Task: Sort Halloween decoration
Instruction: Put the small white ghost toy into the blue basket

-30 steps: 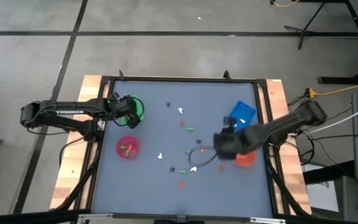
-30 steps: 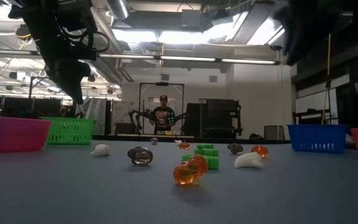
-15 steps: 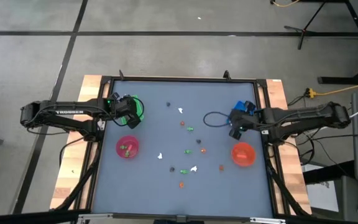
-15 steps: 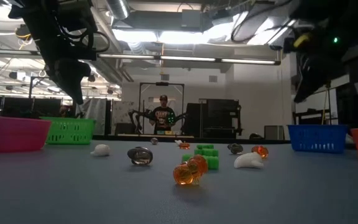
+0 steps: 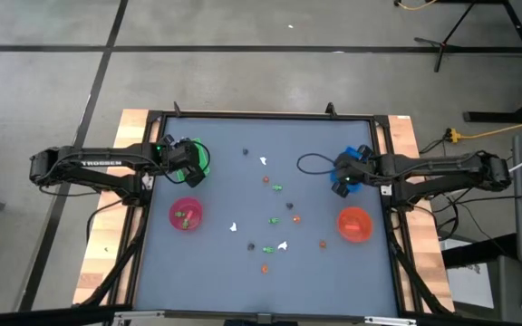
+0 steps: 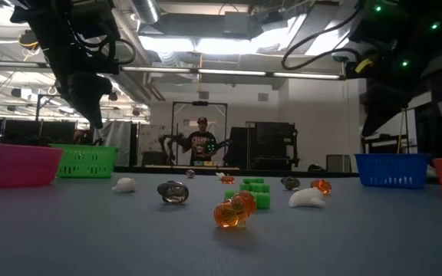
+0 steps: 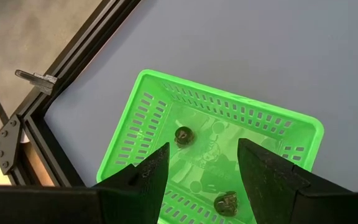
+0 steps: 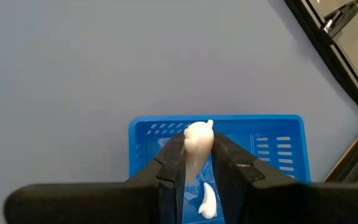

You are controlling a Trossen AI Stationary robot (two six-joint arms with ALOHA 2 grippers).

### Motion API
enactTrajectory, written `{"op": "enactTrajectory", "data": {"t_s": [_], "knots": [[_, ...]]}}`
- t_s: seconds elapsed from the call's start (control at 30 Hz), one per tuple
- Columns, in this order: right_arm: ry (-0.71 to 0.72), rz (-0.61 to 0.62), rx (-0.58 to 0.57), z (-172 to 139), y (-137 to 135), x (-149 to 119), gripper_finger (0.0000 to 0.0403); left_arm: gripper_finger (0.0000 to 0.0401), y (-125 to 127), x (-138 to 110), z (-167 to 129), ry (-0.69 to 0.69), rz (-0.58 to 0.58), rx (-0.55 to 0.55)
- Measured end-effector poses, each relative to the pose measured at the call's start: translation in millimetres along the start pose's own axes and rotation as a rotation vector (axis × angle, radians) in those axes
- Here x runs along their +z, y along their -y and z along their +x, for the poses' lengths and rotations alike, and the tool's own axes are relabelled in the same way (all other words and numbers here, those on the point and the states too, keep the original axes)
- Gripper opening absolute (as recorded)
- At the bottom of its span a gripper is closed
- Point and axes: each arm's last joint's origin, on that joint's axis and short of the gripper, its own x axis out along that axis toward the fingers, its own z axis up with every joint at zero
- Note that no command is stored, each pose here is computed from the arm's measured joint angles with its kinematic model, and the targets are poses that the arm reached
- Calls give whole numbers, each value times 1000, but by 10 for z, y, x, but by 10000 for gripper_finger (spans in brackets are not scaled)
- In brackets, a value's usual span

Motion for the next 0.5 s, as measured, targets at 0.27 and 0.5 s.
{"op": "enactTrajectory", "data": {"t_s": [0.27,0.5], "knots": [[1,-2,-1,-2,-3,-1,85,174,1,0,0,0,0,0],[7,8,-28,-3,7,-2,152,174,1,0,0,0,0,0]]}}
